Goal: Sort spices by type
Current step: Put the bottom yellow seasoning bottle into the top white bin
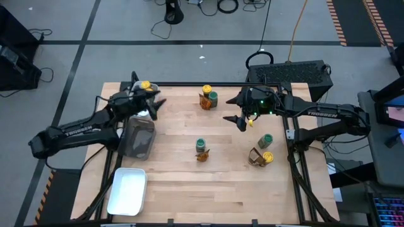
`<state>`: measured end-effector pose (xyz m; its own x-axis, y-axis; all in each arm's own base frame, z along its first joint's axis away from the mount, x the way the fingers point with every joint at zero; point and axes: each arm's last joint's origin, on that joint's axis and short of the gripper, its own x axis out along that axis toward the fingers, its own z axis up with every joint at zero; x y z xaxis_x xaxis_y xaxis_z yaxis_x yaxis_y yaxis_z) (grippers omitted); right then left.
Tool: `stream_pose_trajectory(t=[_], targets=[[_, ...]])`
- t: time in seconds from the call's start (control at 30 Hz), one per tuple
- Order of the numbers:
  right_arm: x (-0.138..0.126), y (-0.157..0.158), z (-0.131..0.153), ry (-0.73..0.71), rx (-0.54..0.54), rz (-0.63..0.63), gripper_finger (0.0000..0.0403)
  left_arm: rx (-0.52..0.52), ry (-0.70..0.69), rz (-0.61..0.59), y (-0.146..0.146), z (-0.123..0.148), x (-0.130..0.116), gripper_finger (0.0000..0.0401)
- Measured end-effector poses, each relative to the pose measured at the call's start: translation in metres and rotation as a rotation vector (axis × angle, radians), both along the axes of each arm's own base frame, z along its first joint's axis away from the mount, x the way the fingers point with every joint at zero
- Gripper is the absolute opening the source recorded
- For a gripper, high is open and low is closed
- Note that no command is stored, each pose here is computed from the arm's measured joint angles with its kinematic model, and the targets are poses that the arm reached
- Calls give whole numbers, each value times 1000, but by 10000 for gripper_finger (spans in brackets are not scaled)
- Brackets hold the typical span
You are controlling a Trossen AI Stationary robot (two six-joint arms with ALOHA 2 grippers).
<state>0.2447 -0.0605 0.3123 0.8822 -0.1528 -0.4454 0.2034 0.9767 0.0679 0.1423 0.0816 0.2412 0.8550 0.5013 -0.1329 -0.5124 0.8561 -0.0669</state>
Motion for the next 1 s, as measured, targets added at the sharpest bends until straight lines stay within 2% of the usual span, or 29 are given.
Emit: stream_pose_trajectory(t=[0.2,0.43,0.57,0.73,0.87,1.0], targets=[[-1,-11,-2,16,-15,-164,345,-15,51,-75,-8,-2,18,267],[4,-17,-12,62,29,-201,345,14,122,-83,1,13,48,267],[7,-17,-22,123,49,-195,345,20,188,-129,7,16,64,267],[-2,-8,-28,250,125,-156,345,18,200,-293,2,10,80,267],[-7,7,-14,341,209,-61,345,58,188,-352,-4,8,91,267],[-11,26,-3,422,251,-19,345,73,167,-369,-6,5,98,267]])
